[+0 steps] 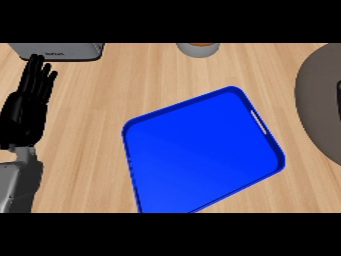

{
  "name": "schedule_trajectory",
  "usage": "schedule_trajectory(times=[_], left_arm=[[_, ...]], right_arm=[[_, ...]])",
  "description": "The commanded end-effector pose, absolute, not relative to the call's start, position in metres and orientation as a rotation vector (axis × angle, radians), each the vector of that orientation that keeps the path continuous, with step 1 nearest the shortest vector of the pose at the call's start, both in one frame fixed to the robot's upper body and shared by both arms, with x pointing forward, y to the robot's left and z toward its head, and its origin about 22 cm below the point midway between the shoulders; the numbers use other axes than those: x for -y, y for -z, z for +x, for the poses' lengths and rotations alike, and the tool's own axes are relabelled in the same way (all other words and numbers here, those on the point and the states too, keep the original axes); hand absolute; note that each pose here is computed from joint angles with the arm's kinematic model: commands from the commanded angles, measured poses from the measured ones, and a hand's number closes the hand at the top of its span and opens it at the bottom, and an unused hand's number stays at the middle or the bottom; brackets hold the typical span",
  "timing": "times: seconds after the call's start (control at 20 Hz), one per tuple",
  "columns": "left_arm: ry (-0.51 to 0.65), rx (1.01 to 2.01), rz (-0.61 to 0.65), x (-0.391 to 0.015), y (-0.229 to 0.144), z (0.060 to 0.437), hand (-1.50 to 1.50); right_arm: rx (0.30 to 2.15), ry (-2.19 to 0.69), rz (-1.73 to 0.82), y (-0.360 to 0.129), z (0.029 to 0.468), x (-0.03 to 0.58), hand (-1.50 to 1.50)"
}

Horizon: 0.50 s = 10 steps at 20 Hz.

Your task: Pick the croissant from the tray and place it in the pot

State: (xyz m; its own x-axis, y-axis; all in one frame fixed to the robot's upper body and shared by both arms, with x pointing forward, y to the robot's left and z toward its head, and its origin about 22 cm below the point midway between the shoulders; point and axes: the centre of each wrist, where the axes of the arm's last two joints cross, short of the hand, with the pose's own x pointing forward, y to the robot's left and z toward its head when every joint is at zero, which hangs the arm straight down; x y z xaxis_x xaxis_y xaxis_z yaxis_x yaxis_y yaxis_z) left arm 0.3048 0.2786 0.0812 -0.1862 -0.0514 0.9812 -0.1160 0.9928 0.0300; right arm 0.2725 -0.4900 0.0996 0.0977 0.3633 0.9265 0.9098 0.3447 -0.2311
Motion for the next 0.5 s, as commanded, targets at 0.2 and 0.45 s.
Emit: schedule_trajectory(times=[0.2,0.45], left_arm=[[-0.038,1.753,0.141,-0.283,-0.079,0.297,0.00],[-0.050,1.754,0.109,-0.271,-0.072,0.305,0.00]], right_arm=[[1.496,0.680,-1.279,-0.081,0.194,0.543,-1.50],[1.494,0.674,-1.279,-0.075,0.160,0.564,-1.50]])
